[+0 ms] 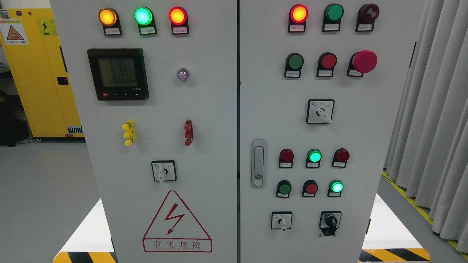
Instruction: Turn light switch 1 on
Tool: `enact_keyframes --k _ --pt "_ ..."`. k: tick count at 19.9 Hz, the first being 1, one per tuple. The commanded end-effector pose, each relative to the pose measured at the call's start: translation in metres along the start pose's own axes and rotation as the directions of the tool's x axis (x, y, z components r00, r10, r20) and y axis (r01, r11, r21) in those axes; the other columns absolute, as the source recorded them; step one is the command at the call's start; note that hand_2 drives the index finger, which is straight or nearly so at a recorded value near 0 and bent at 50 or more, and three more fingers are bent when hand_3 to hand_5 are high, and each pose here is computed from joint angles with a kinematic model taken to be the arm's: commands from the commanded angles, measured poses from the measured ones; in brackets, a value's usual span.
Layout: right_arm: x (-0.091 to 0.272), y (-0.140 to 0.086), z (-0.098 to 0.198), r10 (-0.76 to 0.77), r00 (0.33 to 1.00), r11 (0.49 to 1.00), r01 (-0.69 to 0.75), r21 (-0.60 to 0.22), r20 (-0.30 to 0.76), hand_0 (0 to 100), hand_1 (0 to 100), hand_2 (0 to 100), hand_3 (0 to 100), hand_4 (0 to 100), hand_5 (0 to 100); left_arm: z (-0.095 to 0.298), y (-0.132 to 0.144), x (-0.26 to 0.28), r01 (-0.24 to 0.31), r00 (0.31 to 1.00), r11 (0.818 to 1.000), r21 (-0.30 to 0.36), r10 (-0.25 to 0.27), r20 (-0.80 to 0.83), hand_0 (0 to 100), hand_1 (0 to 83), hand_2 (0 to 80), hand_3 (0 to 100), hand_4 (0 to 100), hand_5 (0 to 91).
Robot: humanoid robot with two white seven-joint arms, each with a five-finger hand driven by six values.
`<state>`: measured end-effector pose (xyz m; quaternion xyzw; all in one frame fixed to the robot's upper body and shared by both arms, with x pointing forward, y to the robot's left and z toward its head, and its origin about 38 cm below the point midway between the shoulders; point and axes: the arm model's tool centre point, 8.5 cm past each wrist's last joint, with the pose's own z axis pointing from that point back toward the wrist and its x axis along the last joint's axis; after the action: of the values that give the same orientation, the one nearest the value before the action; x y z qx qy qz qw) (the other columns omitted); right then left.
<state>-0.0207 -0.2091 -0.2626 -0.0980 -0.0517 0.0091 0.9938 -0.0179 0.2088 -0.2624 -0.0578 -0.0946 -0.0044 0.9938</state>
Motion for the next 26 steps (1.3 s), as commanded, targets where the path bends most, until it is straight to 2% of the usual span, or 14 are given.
enact_keyframes --k 1,10,16,18,20,23,25,26 --pt "-0.001 0.000 0.000 -0.028 1.000 1.000 0.028 -0.002 -0.008 0 50 4 0 0 0 0.000 0.003 0.001 0.001 1.000 1.000 0.003 -0.001 0.003 21 22.9 0.0 0 0 0.0" --pt "-0.001 0.000 0.000 -0.028 1.000 1.000 0.028 -0.002 -0.008 0 50 4 0 0 0 -0.002 0.002 0.013 -0.001 0.999 1.000 0.007 0.001 0.040 22 23.2 0.0 0 0 0.0" --pt "-0.001 0.000 0.000 -0.028 1.000 1.000 0.028 -0.002 -0.008 0 50 4 0 0 0 0.001 0.012 0.056 -0.011 0.975 0.995 0.101 -0.011 0.220 22 24.7 0.0 0 0 0.0" --pt "-0.001 0.000 0.000 -0.028 1.000 1.000 0.028 -0.002 -0.008 0 50 4 0 0 0 0.011 0.028 0.089 -0.051 0.937 0.987 0.153 -0.005 0.350 23 26.3 0.0 0 0 0.0" --pt "-0.001 0.000 0.000 -0.028 1.000 1.000 0.028 -0.002 -0.008 0 50 4 0 0 0 0.029 0.041 0.122 -0.109 0.866 0.978 0.178 0.006 0.500 23 27.6 0.0 0 1 0.0" --pt "-0.001 0.000 0.000 -0.028 1.000 1.000 0.028 -0.002 -0.008 0 50 4 0 0 0 0.064 0.063 0.183 -0.163 0.739 0.967 0.195 -0.012 0.674 25 31.5 0.0 9 18 0.0" --pt "-0.001 0.000 0.000 -0.028 1.000 1.000 0.028 -0.002 -0.008 0 50 4 0 0 0 0.092 0.072 0.219 -0.163 0.645 0.962 0.219 -0.064 0.761 28 34.7 1.1 14 23 0.0" --pt "-0.001 0.000 0.000 -0.028 1.000 1.000 0.028 -0.002 -0.008 0 50 4 0 0 0 0.106 0.074 0.236 -0.152 0.601 0.959 0.237 -0.101 0.793 29 36.9 4.9 17 27 0.0"
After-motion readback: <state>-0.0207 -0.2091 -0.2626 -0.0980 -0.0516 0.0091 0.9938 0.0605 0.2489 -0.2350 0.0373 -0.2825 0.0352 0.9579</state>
